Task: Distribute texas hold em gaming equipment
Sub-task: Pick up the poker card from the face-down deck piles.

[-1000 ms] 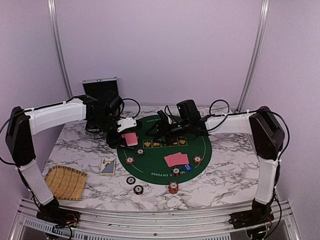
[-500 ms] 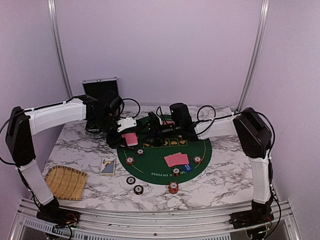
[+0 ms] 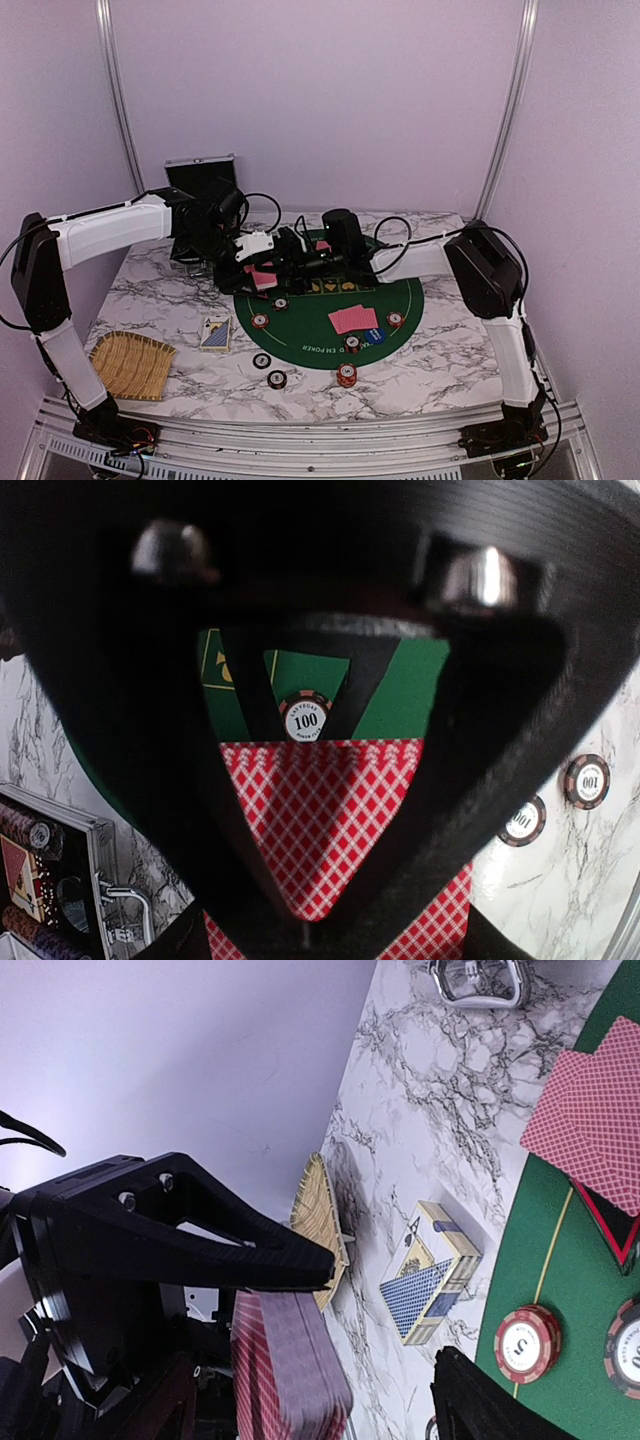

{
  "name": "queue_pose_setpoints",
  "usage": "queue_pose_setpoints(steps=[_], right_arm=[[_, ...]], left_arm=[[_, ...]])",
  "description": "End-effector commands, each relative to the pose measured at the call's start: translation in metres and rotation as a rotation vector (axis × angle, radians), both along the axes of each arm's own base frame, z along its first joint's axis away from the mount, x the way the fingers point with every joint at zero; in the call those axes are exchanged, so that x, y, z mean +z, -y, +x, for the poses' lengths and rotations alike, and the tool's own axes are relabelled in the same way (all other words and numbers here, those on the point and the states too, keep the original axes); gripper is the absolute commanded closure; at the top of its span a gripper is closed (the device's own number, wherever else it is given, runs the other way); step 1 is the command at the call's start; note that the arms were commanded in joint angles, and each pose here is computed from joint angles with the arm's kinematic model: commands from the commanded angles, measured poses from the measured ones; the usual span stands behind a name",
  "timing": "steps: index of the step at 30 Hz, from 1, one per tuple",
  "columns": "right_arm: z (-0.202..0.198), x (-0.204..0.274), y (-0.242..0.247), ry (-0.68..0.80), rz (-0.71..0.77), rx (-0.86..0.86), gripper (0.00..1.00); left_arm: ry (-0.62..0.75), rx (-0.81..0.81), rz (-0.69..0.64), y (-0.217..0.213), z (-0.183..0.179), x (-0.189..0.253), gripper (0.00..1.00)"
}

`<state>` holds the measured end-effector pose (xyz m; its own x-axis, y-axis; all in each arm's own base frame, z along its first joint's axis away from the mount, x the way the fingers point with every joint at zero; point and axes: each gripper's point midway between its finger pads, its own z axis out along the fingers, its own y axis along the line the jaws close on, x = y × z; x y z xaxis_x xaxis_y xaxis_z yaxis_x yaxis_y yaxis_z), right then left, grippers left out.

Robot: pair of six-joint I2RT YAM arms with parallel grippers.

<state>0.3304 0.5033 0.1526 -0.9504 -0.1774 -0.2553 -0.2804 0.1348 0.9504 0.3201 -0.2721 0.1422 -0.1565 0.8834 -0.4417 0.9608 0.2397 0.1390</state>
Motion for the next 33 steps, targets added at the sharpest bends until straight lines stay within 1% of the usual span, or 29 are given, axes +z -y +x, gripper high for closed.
queue_pose_setpoints(steps=[1, 10, 18, 23, 33], right_arm=[[-0.004, 0.015, -0.016, 0.023, 0.051, 0.033, 0.20], [-0.002, -0.008, -0.015, -0.013, -0.005, 0.031, 0.21], [0.007, -0.017, 0.004, -0.011, -0.048, -0.016, 0.21], [0.008, -0.020, 0.018, -0.016, -0.061, -0.034, 0.24], [0.009, -0.012, 0.027, -0.006, -0.058, -0.042, 0.33]], left_arm=[[0.012, -0.007, -0.037, 0.009, 0.002, 0.012, 1.00], [0.015, -0.011, -0.039, 0.009, 0.002, 0.013, 1.00], [0.022, -0.009, -0.037, 0.006, 0.000, 0.015, 1.00], [0.023, -0.009, -0.034, 0.005, -0.001, 0.015, 1.00], [0.021, -0.004, -0.025, 0.003, 0.000, 0.012, 1.00]])
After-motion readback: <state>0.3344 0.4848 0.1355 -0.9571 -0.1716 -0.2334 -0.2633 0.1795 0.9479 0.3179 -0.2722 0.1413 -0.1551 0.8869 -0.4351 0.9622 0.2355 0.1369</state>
